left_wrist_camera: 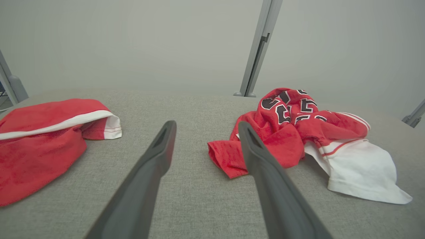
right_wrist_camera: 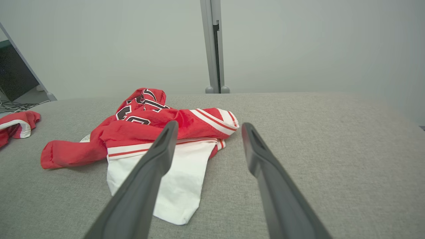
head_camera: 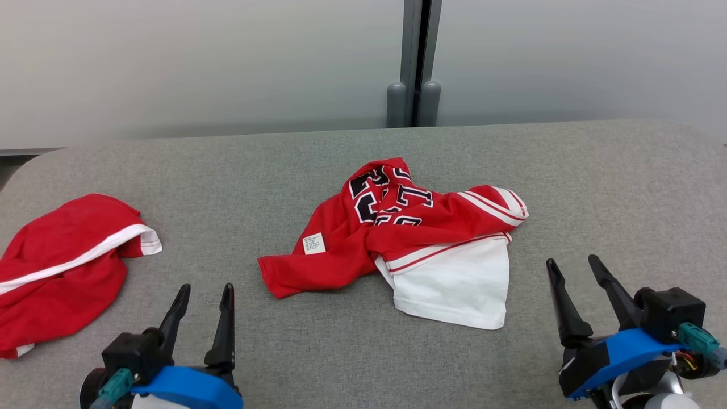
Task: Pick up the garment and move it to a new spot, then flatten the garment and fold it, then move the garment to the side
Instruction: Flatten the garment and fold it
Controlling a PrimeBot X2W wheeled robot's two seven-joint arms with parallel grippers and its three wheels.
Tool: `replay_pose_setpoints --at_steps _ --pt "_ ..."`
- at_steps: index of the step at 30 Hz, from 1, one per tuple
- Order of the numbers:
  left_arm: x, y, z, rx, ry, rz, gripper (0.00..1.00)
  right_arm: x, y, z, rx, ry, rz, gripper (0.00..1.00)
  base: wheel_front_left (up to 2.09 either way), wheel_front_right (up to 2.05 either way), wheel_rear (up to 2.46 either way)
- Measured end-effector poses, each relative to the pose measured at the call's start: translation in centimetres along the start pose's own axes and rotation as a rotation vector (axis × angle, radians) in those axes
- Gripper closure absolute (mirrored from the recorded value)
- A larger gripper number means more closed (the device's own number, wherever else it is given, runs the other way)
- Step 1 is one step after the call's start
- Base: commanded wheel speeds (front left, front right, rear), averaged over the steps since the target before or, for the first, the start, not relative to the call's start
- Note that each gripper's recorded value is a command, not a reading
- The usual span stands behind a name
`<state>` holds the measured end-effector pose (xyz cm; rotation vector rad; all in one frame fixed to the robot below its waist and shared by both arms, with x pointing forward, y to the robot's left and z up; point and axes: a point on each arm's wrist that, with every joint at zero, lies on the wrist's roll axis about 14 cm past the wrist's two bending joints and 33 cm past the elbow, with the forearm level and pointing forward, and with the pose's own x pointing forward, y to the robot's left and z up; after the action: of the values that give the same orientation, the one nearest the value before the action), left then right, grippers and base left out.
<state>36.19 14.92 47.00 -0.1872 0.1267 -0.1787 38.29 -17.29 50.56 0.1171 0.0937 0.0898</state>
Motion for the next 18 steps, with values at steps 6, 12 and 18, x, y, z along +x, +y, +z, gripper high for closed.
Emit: replay_pose_setpoints --at_steps 6,12,18 --pt "3.1 -0.8 -2.2 0.003 0.163 -0.094 0.00 0.5 0.2 -0.7 0.003 0.023 0.008 0.00 0.00 0.00 0.00" --pt "5.9 -1.1 -5.7 -0.024 0.379 -0.132 0.00 1.0 0.2 -1.3 0.011 0.040 0.009 0.00 0.00 0.00 0.00" --pt "7.8 -1.8 -8.3 -0.102 0.502 -0.128 0.00 1.1 -0.3 -2.0 0.014 0.062 -0.006 0.00 0.00 0.00 0.00"
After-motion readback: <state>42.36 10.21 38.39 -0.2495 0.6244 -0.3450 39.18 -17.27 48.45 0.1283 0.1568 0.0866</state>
